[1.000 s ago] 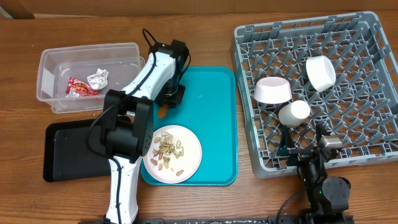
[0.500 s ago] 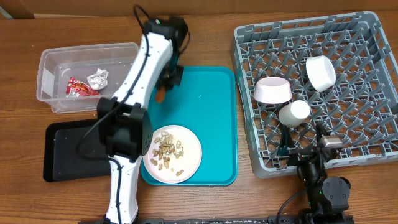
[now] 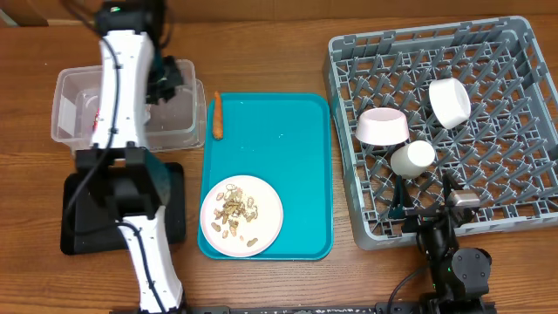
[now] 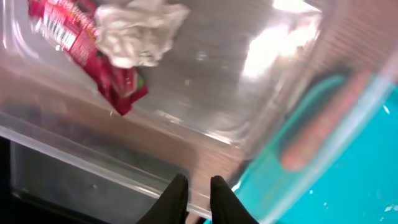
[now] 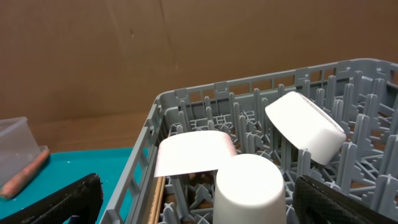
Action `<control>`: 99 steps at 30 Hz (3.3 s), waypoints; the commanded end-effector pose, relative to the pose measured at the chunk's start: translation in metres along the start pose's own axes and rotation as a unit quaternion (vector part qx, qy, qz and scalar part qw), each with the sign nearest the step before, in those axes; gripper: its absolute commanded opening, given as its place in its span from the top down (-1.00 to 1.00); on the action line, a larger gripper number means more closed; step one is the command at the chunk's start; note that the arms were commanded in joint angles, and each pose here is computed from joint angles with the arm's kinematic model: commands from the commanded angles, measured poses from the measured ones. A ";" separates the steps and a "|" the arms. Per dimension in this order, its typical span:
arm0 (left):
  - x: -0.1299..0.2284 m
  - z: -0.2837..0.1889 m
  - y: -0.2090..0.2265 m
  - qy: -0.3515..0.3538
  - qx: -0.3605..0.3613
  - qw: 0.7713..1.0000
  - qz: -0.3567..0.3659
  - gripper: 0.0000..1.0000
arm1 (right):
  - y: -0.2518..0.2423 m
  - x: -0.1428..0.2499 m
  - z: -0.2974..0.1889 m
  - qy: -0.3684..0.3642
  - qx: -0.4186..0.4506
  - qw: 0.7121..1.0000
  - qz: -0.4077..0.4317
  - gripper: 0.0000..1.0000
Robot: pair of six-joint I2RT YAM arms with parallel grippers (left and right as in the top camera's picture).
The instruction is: Sort waste into correct bins and load items into the dishwasher
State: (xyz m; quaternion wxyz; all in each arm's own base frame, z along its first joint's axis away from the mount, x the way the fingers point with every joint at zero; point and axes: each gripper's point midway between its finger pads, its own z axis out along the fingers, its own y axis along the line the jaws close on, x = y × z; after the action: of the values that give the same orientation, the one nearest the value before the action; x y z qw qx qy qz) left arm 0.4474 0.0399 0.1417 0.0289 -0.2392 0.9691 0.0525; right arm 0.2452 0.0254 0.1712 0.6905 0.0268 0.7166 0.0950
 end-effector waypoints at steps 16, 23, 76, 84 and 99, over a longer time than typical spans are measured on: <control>0.066 -0.001 -0.112 -0.005 0.005 0.986 0.165 -0.38 | -0.001 0.000 0.000 -0.004 0.000 1.000 0.002 -1.00; 0.078 0.057 -0.110 0.024 -0.029 0.991 0.131 -0.47 | -0.001 0.000 0.000 -0.004 0.000 1.000 0.002 -1.00; 0.093 0.061 -0.153 0.014 0.072 0.973 0.220 0.71 | -0.001 0.000 0.000 -0.004 0.000 1.000 0.002 -1.00; 0.105 -0.056 -0.108 -0.052 0.073 0.982 0.167 0.89 | -0.001 0.000 0.000 -0.004 0.000 1.000 0.002 -1.00; 0.167 -0.124 0.028 -0.074 0.003 0.997 0.021 0.91 | -0.001 0.000 0.000 -0.004 0.000 1.000 0.002 -1.00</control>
State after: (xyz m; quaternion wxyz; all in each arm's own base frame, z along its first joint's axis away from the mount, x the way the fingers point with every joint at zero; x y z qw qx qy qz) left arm 0.2983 -0.0521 0.2660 0.1147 -0.1526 0.9810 0.0358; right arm 0.2452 0.0254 0.1712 0.6905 0.0269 0.7166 0.0951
